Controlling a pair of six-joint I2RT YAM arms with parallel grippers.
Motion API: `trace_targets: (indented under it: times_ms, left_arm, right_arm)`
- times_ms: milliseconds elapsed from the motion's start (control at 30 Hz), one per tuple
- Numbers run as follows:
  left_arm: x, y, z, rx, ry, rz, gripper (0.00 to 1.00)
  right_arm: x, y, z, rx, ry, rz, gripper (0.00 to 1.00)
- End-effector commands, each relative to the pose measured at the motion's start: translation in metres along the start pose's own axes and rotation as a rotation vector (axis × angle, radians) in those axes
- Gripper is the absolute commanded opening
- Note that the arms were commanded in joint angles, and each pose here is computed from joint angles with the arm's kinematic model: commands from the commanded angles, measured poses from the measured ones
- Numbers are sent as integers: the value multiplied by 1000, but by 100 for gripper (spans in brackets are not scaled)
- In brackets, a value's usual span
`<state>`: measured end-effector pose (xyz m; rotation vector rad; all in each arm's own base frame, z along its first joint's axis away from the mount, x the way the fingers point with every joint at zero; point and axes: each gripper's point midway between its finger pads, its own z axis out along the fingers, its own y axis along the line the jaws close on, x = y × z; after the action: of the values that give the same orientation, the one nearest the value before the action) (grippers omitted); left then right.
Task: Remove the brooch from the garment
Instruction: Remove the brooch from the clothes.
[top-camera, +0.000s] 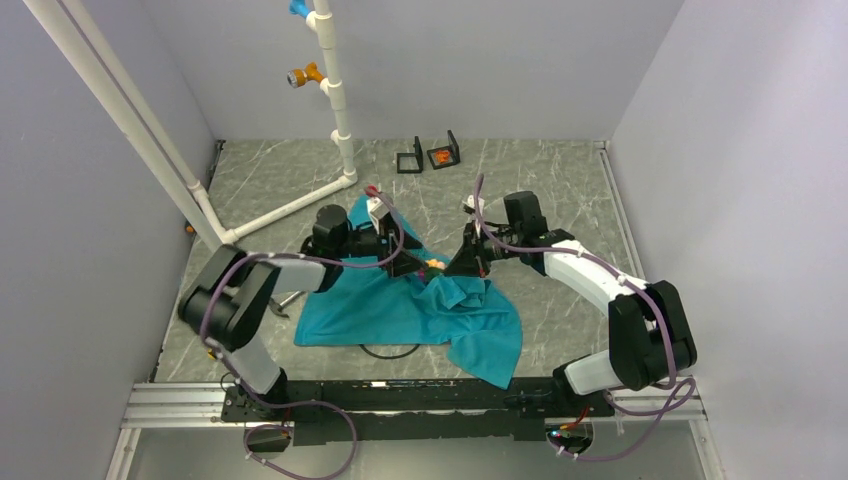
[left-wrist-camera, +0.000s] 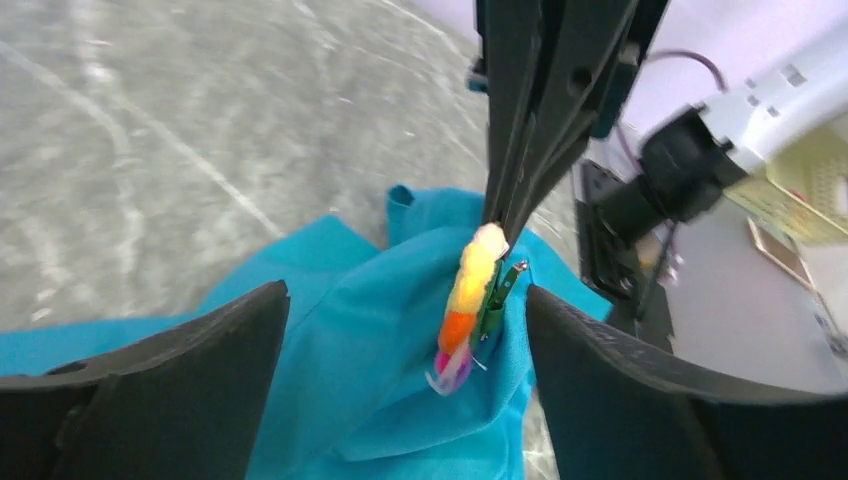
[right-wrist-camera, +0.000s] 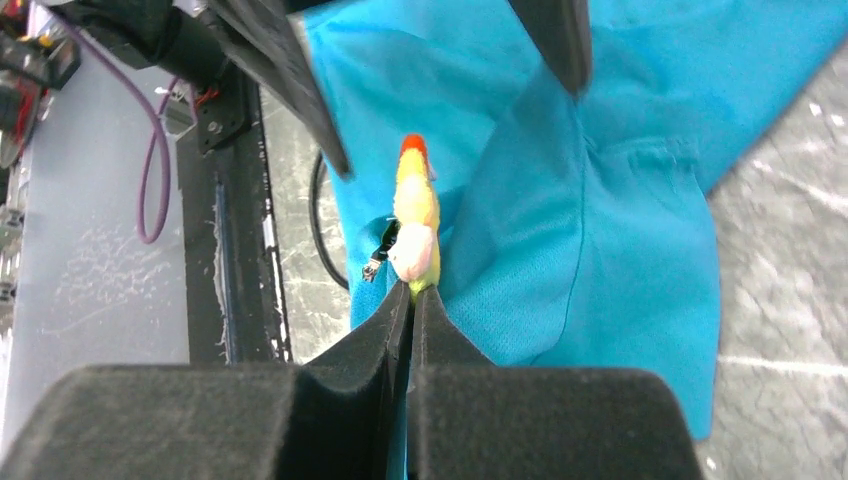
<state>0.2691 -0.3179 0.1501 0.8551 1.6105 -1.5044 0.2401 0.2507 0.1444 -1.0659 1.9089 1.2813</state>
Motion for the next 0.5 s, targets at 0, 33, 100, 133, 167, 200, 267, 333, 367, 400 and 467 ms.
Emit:
trace_targets:
  times_ms: [0, 33, 100, 133, 167, 200, 267, 333, 367, 400, 467]
  left_arm:
    - [-22, 36, -28, -303, 81, 292, 99]
    - [-30, 44, -33, -374, 80, 316, 99]
    - [-40, 65, -47, -525, 121, 333, 100]
    - [-43, 68, -52, -539, 145, 361, 100]
    - [-50, 67, -55, -544, 148, 397, 100]
    - [-59, 66, -59, -557, 135, 437, 99]
    - [-76, 67, -65, -605, 91, 481, 100]
    - [-77, 63, -61, -553, 151, 502, 100]
    - [-79, 58, -55, -512, 185, 493, 100]
    - [-70, 52, -50, -456, 225, 453, 100]
    - [-56, 32, -37, -338, 245, 414, 99]
  right_arm:
    - [0, -18, -8, 119, -20, 75, 0]
    - [3, -23, -10, 144, -19, 104, 0]
    - [8, -31, -15, 172, -26, 168, 0]
    - [11, -35, -17, 180, -27, 198, 0]
    - [12, -41, -22, 193, -39, 253, 0]
    - [14, -45, -25, 198, -47, 290, 0]
    - [15, -52, -30, 206, -59, 343, 0]
    - [17, -52, -31, 198, -60, 364, 0]
    - [15, -50, -31, 187, -65, 366, 0]
    - [14, -47, -30, 177, -72, 370, 0]
    - [12, -43, -30, 154, -79, 371, 0]
